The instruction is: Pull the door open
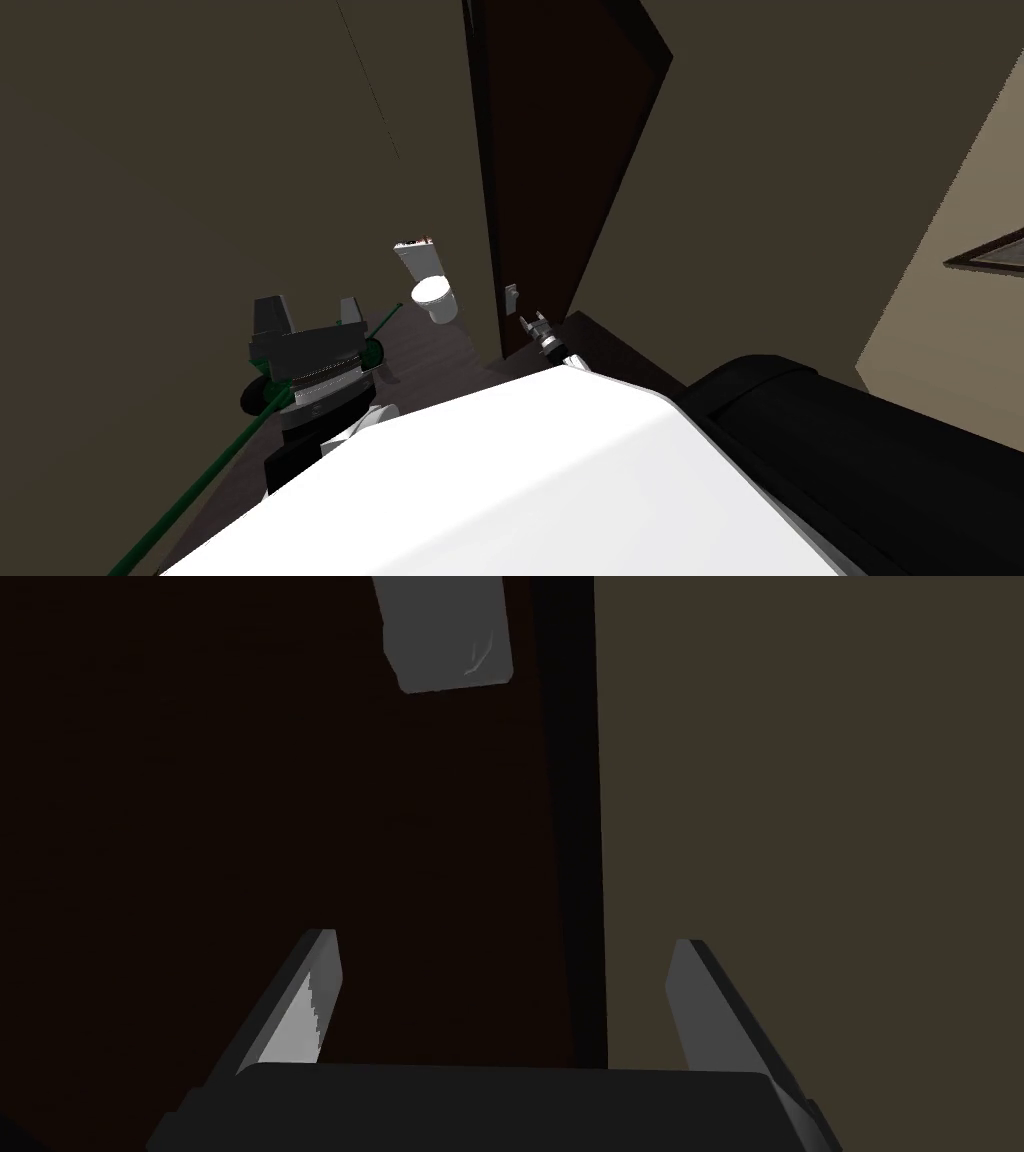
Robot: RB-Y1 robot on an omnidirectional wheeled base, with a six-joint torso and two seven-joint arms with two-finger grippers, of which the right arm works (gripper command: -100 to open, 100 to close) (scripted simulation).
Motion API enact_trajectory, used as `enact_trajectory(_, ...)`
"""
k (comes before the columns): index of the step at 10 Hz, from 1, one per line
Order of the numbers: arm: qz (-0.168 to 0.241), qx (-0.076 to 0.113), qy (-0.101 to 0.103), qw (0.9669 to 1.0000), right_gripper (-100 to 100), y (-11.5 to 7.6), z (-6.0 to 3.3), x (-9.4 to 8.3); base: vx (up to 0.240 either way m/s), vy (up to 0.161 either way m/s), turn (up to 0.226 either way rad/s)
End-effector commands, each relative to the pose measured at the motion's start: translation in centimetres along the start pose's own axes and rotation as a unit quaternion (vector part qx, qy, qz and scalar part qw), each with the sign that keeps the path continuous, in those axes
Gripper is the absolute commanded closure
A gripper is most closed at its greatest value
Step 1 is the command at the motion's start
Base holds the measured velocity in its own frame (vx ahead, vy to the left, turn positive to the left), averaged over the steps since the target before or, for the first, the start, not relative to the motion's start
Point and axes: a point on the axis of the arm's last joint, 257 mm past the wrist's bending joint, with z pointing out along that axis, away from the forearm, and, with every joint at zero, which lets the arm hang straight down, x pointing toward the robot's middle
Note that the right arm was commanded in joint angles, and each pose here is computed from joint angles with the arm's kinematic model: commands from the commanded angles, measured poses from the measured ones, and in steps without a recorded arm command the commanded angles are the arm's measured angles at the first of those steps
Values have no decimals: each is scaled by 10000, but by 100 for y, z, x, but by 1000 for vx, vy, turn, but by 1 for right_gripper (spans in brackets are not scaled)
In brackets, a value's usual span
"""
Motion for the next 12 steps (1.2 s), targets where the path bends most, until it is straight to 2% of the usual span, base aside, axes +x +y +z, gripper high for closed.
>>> enact_trajectory(1, -257, 7, 140, 9996, -100, 4, 4, 125, 123, -67, 84)
enact_trajectory(5, -758, 0, 427, 9962, -100, 55, 19, 385, 133, -97, 83)
enact_trajectory(6, -673, 3, 381, 9970, -100, 57, 21, 341, 61, -44, 16)
enact_trajectory(8, -822, 267, 432, 9953, -100, -343, -13, 335, -76, 60, 263)
enact_trajectory(9, -845, 345, 436, 9949, -100, -449, -22, 326, -91, 104, 239)
enact_trajectory(10, -885, 517, 437, 9938, -100, -673, -43, 300, -60, 98, 292)
enact_trajectory(12, -909, 713, 426, 9924, -100, -909, -69, 265, -9, 58, 224)
